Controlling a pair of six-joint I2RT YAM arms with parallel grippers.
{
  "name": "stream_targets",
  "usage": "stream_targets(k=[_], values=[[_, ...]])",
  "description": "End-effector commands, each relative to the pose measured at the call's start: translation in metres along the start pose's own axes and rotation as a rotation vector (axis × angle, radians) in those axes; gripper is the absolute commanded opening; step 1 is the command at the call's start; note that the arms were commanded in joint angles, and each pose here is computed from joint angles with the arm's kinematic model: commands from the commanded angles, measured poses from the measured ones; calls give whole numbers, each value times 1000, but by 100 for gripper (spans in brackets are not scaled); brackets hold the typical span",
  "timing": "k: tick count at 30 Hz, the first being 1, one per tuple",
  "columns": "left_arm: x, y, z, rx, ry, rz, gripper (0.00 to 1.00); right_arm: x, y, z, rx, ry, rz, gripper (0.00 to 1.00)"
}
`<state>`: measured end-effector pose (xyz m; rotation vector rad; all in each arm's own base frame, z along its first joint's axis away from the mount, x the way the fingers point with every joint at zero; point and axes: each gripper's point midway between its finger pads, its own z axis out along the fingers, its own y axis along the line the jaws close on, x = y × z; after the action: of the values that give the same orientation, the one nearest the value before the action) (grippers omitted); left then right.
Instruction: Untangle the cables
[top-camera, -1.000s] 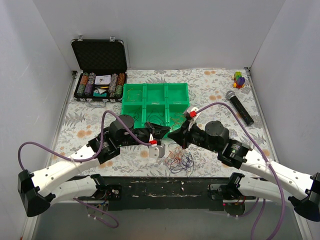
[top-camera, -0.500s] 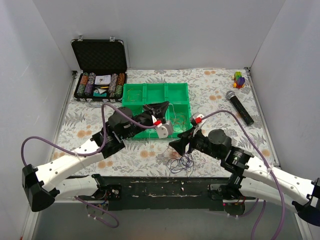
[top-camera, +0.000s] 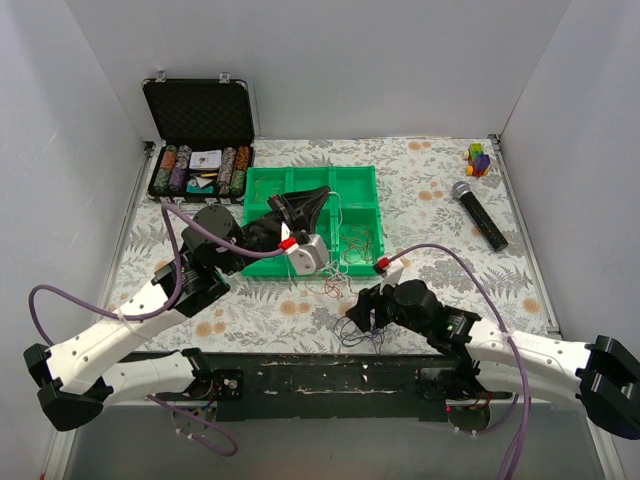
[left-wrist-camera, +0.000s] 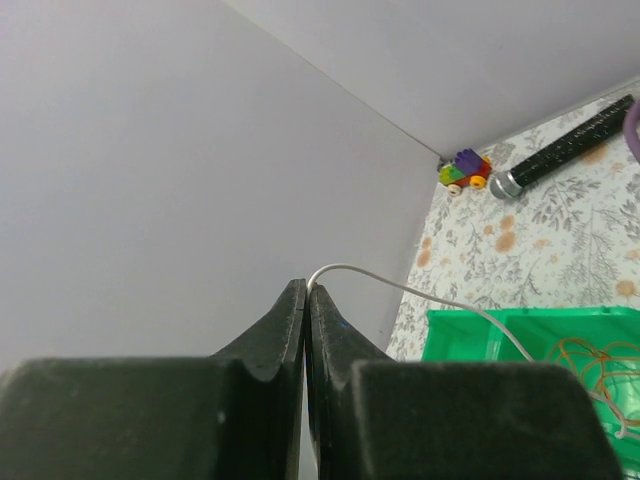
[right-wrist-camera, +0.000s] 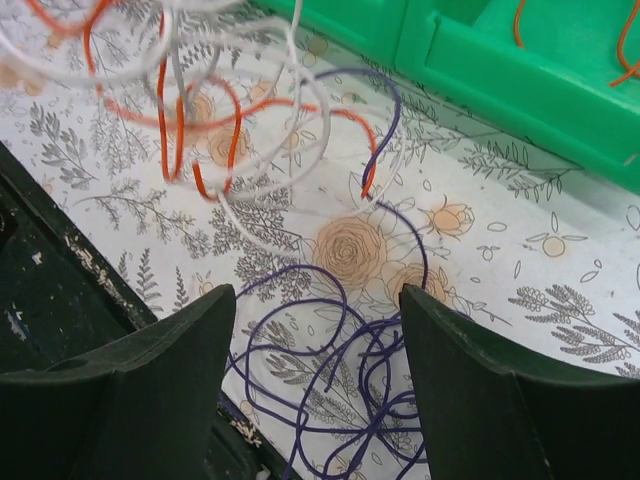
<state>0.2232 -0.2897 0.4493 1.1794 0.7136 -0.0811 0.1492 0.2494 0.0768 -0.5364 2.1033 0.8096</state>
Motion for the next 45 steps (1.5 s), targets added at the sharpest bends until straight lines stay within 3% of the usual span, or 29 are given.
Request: stream_targets(k=[1,11,18,23,29,35,45], values=[[-18,-3,-14,87,-44,27,0,-63,24,-4,-51,-200,3,76],[-18,-19,-17,156,-60,44,0,-106,68,-24,-209,-308,-18,78],[-23,-17,-15,158,-70,50,0,-106,79,-6,-212,-285,-33,77],[-37,-4,-13,146,-96,52,0,-97,61,20,-90,-258,-6,67],[-61,12,-11,158,-128,-15,0,-91,45,38,13,-243,28,48],[-81,61,-12,43,-131,28,0,-54,28,37,42,-178,61,44],[-118,139,-25,-133,-152,217,0,10,2,25,82,-60,122,48]])
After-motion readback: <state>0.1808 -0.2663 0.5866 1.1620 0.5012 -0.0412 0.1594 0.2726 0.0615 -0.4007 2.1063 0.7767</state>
